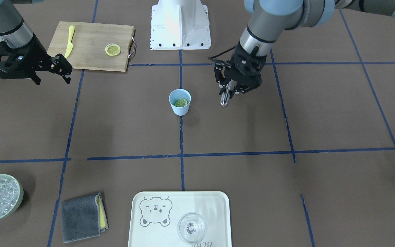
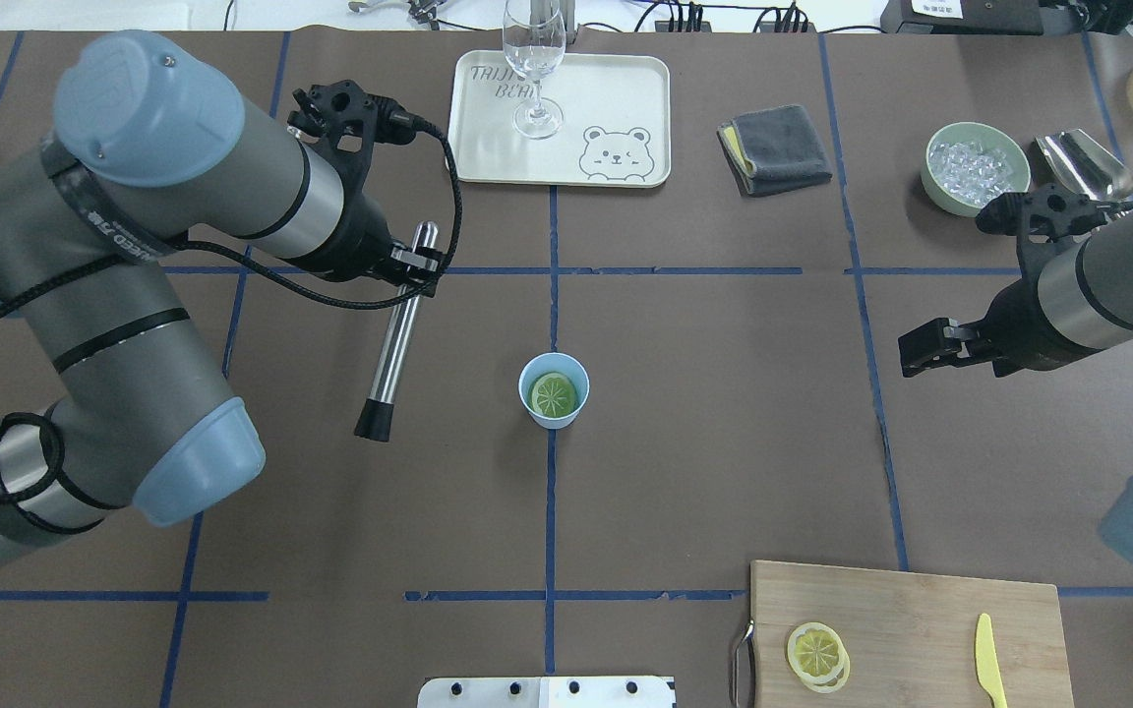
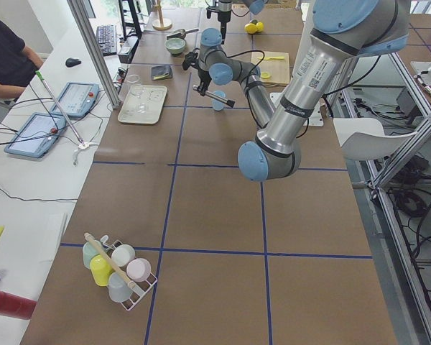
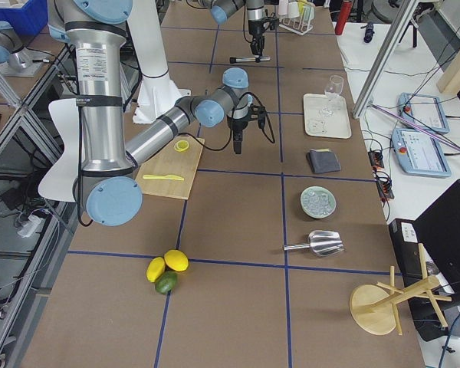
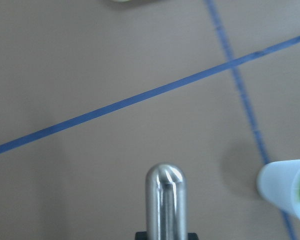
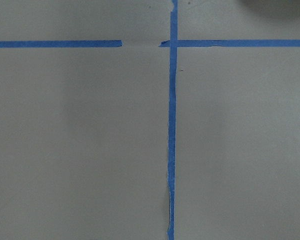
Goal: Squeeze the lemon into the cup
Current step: 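Carry the muddler with the left gripper over the blue cup, then press the muddler down into the cup onto the lemon slice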
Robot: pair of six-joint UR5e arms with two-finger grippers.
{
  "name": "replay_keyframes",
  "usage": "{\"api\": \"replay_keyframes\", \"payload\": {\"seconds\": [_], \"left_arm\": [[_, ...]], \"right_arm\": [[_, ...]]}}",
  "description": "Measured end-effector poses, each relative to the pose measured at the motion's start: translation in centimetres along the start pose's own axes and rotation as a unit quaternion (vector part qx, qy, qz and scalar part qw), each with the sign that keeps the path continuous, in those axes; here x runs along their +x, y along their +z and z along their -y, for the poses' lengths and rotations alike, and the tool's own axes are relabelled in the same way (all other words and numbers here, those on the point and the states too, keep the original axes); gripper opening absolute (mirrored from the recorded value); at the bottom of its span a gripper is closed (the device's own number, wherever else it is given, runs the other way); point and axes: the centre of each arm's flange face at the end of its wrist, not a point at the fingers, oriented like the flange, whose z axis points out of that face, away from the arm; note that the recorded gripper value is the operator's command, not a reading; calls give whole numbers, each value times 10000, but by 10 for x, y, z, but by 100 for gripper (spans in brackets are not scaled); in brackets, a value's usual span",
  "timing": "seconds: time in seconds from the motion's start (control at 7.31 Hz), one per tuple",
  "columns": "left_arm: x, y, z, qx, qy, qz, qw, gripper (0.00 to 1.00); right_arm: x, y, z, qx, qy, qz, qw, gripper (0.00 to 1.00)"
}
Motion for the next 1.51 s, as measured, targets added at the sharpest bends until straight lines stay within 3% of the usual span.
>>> {"api": "replay_keyframes", "payload": {"seconds": [0.14, 0.41, 0.55, 0.68, 0.96, 1.09, 1.23, 1.51], "left_arm": [[25, -10, -6, 459, -267, -295, 9982, 0], [62, -14, -13, 1604, -153, -797, 9837, 0], [72, -9, -17, 2278, 118, -908, 9694, 0], [79, 6, -26, 3025, 287, -896, 9485, 0], [86, 43, -61, 4103, 313, -267, 9110, 0], [89, 51, -76, 4343, 357, -42, 9001, 0], [92, 61, -87, 4439, 385, 99, 8952, 0], [99, 82, -105, 4482, 412, 297, 8925, 0]], "right_arm": [[1, -1, 1, 8, 13, -2, 10000, 100], [4, -2, 4, 33, 55, -18, 10000, 100], [6, -2, 5, 42, 67, -24, 10000, 100], [6, -2, 6, 46, 73, -26, 10000, 100], [7, -2, 6, 44, 79, -30, 10000, 100], [6, -1, 6, 42, 81, -32, 10000, 100], [6, -1, 6, 37, 82, -32, 10000, 100], [7, 1, 6, 22, 95, -42, 9999, 100]]}}
